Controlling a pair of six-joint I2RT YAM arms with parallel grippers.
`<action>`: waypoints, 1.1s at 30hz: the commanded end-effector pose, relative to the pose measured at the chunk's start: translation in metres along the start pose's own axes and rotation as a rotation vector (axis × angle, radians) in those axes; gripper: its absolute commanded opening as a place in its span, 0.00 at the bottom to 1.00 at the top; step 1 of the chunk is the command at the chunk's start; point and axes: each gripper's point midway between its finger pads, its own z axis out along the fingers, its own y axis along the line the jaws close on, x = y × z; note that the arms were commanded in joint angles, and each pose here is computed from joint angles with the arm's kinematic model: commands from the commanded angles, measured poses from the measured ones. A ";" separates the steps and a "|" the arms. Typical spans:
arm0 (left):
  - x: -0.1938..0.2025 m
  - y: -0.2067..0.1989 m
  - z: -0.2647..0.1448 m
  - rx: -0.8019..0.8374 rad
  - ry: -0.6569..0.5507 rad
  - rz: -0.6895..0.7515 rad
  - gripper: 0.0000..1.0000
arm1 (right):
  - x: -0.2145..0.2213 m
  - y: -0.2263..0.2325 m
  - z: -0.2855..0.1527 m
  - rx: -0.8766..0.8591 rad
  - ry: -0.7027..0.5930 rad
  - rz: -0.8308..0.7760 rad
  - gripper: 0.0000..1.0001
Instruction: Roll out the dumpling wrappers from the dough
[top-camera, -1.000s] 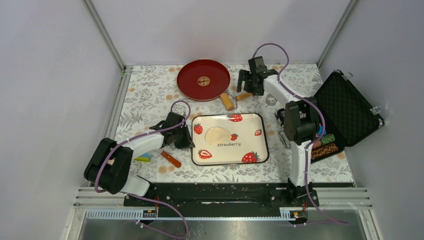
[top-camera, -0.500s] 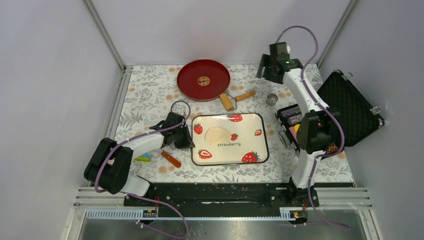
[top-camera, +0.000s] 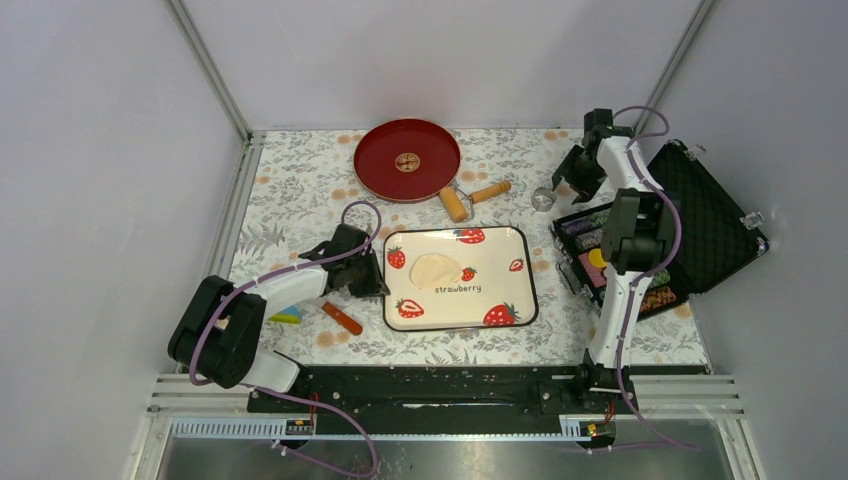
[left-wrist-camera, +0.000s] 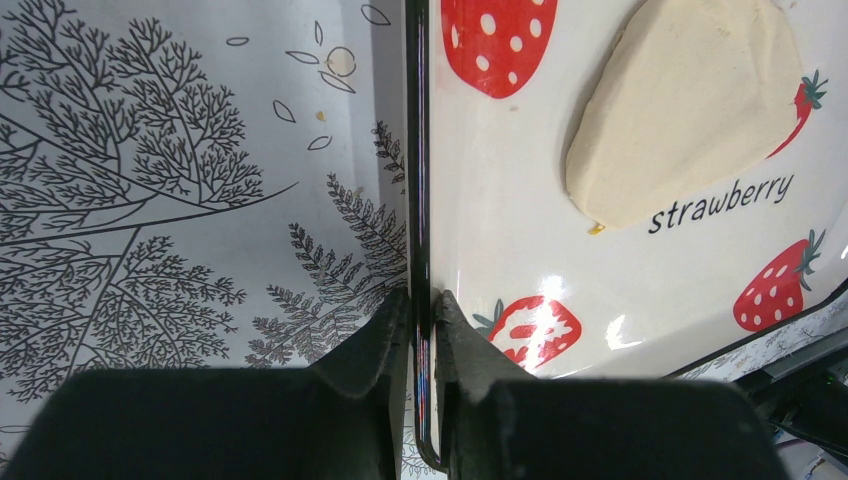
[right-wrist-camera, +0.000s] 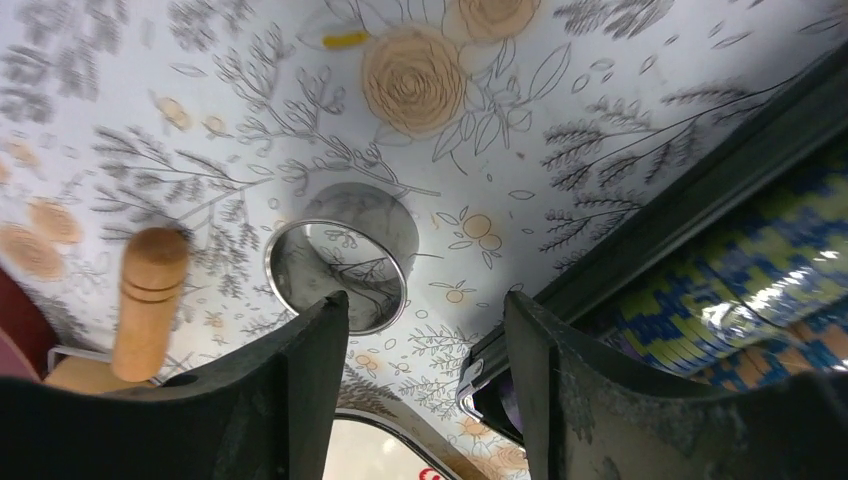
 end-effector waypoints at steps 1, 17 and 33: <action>0.020 0.025 0.003 -0.092 0.063 0.028 0.00 | 0.015 0.013 -0.001 -0.025 0.089 -0.004 0.64; 0.020 0.025 0.003 -0.095 0.064 0.029 0.00 | 0.021 0.014 0.017 0.000 0.173 -0.034 0.47; 0.020 0.025 0.003 -0.094 0.064 0.027 0.00 | 0.041 0.013 0.014 0.042 0.286 -0.076 0.43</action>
